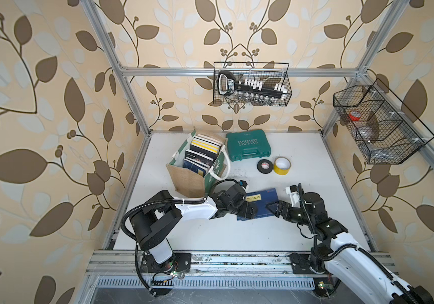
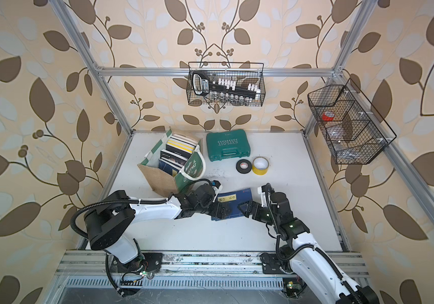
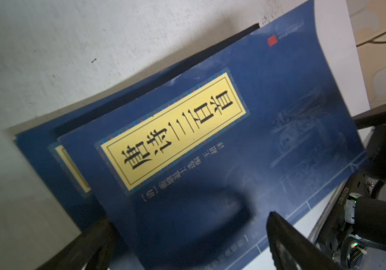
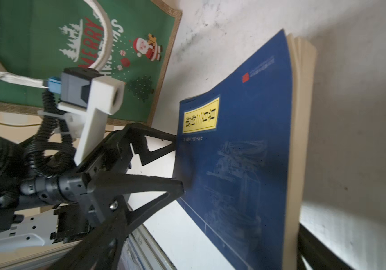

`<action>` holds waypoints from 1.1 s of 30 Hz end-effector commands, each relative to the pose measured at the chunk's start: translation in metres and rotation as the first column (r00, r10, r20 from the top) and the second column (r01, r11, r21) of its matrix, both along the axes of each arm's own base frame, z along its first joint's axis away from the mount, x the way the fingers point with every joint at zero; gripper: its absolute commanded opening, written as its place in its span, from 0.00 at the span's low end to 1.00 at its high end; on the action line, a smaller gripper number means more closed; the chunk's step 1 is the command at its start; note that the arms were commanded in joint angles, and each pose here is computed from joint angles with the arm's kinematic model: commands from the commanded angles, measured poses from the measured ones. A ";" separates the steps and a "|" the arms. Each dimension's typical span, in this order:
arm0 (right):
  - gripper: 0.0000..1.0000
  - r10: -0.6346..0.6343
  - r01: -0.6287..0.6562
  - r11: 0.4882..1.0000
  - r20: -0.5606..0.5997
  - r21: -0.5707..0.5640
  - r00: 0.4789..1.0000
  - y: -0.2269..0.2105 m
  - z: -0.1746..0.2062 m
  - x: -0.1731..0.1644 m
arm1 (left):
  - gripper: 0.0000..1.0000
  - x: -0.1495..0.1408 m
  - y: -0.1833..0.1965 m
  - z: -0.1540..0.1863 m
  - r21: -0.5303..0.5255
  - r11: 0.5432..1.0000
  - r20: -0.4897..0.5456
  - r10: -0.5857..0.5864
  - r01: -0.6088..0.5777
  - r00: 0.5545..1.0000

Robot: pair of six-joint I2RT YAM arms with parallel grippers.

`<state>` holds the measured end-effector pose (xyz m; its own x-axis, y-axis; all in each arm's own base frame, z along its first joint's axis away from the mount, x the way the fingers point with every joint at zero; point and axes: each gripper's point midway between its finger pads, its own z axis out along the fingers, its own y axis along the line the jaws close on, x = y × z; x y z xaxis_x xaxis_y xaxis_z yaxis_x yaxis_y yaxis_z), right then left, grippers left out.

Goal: Put the books into the canvas bag
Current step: Pick up the book from the book.

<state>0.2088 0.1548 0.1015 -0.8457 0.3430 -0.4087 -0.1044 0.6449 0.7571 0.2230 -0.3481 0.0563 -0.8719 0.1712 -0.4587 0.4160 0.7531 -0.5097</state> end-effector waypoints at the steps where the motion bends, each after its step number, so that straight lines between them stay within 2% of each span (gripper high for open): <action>1: 0.96 0.072 -0.074 0.997 0.079 0.027 0.994 0.010 0.022 0.000 | 0.99 -0.014 -0.008 -0.004 -0.033 0.998 -0.030 -0.058 0.057 0.998; 6: 0.96 0.036 -0.035 0.999 0.077 -0.022 0.996 0.002 0.019 0.003 | 0.99 -0.013 -0.010 -0.004 -0.036 0.998 -0.030 -0.059 0.058 0.998; 10: 0.97 -0.068 0.076 0.987 0.063 -0.143 0.996 -0.021 0.009 0.011 | 0.99 -0.013 -0.010 -0.008 -0.030 0.998 -0.035 -0.059 0.057 0.998; 18: 0.96 -0.040 0.049 0.991 0.069 -0.121 0.997 -0.015 0.010 0.011 | 0.99 -0.012 -0.011 -0.009 -0.031 0.998 -0.035 -0.059 0.058 0.998; 22: 0.91 -0.053 0.064 0.990 0.085 -0.122 0.995 -0.017 0.011 0.014 | 0.99 -0.013 -0.011 -0.010 -0.030 0.998 -0.039 -0.060 0.058 0.997; 24: 0.82 -0.062 0.071 0.989 0.073 -0.129 0.995 -0.018 0.007 0.016 | 0.99 -0.013 -0.011 -0.010 -0.030 0.998 -0.039 -0.060 0.058 0.997; 26: 0.65 -0.082 0.090 0.987 0.065 -0.134 0.995 -0.020 0.003 0.018 | 0.99 -0.013 -0.011 -0.009 -0.031 0.998 -0.037 -0.062 0.061 0.997; 33: 0.22 -0.131 0.143 0.980 0.090 -0.139 0.987 -0.026 0.008 0.026 | 0.99 -0.013 -0.011 -0.006 -0.030 0.997 -0.029 -0.069 0.069 0.997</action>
